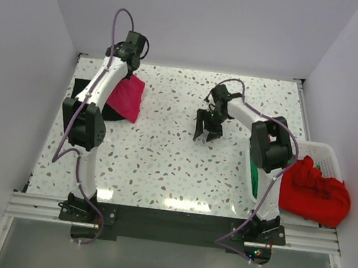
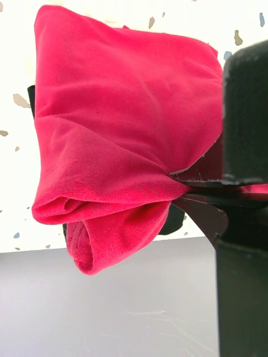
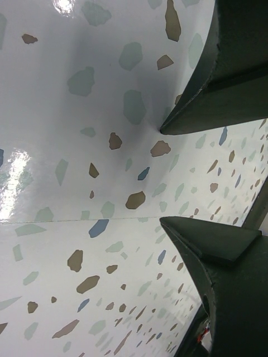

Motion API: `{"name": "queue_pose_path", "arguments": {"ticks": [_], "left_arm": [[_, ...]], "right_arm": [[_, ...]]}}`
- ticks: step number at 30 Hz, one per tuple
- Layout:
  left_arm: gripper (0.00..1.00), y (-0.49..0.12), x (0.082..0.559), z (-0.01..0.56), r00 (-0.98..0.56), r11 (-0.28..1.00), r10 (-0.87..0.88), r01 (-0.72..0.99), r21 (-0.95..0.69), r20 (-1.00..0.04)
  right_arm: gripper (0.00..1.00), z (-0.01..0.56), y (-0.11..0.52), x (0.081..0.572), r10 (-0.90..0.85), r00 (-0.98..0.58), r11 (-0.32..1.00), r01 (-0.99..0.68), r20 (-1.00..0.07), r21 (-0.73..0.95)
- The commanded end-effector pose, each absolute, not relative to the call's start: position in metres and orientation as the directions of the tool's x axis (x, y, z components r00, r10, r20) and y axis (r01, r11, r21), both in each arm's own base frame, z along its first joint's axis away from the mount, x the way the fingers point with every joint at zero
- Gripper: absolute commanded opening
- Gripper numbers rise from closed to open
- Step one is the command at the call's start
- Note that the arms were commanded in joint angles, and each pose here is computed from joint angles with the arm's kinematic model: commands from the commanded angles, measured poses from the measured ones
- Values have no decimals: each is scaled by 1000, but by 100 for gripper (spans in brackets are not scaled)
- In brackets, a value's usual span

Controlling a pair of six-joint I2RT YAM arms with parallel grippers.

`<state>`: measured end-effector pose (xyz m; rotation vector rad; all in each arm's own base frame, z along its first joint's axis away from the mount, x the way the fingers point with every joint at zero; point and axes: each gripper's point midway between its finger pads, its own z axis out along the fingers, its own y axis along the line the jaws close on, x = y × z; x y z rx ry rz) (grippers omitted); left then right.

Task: Fold and stack the t-shirts
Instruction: Neatly place the folded tshirt to the corner

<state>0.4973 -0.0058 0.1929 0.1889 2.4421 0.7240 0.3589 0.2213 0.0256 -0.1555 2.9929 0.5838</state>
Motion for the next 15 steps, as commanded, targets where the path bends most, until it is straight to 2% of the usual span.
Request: {"name": "queue_pose_path", "arguments": {"ticks": [1,15], "left_arm": [[0,7,497,258,-742,840,284,-114,531,-607],[0,26,495,276,-720,846,249,-163,507,-648]], "right_arm": [[64,32,213,351,-97,-989,932,-129,-109,338],[64,32,217,347,-107,-989,931,-136,-104,340]]}}
